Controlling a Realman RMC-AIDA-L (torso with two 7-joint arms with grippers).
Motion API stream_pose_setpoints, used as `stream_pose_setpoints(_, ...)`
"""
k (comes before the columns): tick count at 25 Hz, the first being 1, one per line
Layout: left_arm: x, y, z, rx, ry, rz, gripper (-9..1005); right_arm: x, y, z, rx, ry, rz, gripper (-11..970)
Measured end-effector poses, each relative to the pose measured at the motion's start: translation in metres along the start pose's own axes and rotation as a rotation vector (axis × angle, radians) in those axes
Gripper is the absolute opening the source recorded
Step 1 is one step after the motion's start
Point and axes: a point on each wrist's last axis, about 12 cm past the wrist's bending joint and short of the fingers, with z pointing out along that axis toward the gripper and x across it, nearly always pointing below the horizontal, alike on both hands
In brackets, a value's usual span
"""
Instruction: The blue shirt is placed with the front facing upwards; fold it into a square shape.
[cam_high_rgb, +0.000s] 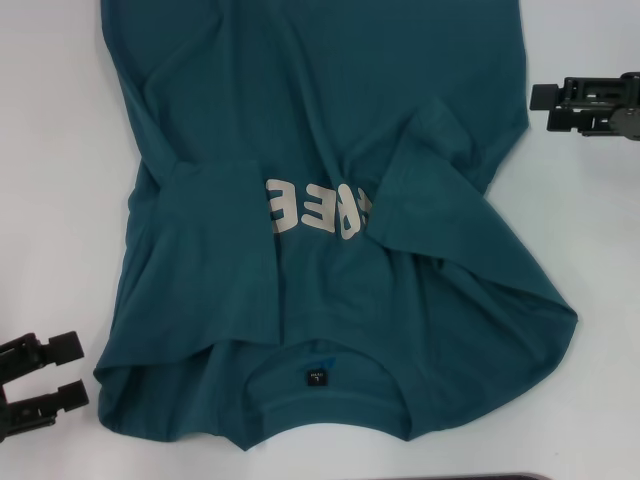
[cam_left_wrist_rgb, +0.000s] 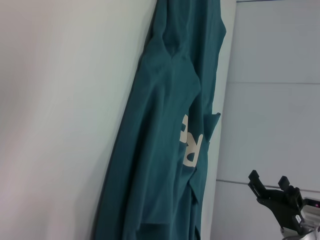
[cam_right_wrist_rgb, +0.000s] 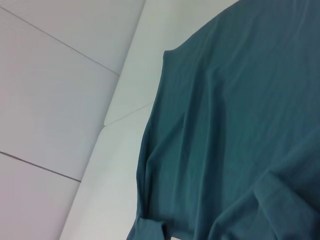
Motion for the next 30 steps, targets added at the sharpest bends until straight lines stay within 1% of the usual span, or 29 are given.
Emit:
stream_pose_setpoints(6, 0.003, 0.004, 0.002, -0.032, 0.026, -0.018, 903, 0.001, -0.001, -0.001, -0.001, -0.001, 0.004, 804)
stream_pose_setpoints(9, 0.005, 0.009, 0.004, -0.064, 0.032, -0.029, 903, 0.000, 0.000, -0.001, -0.002, -0.002, 0.003, 804)
stream_pose_setpoints(11, 0.005, 0.013, 0.006, -0.094, 0.023, -0.037, 902, 0.000, 0.000, 0.000, -0.002, -0.002, 0.002, 804)
stream_pose_setpoints(15, 0.004, 0.017, 0.007, -0.120, 0.005, -0.044, 902, 0.000, 0.000, 0.000, -0.003, -0.002, 0.001, 804)
stream_pose_setpoints(21, 0.004, 0.019, 0.007, -0.133, -0.002, -0.060, 902, 0.001, 0.000, -0.001, -0.002, -0.003, 0.005, 804)
stream_pose_setpoints(30, 0.002, 0.019, 0.014, -0.139, 0.002, -0.064, 903, 0.002, -0.001, -0.001, -0.002, -0.004, 0.008, 804)
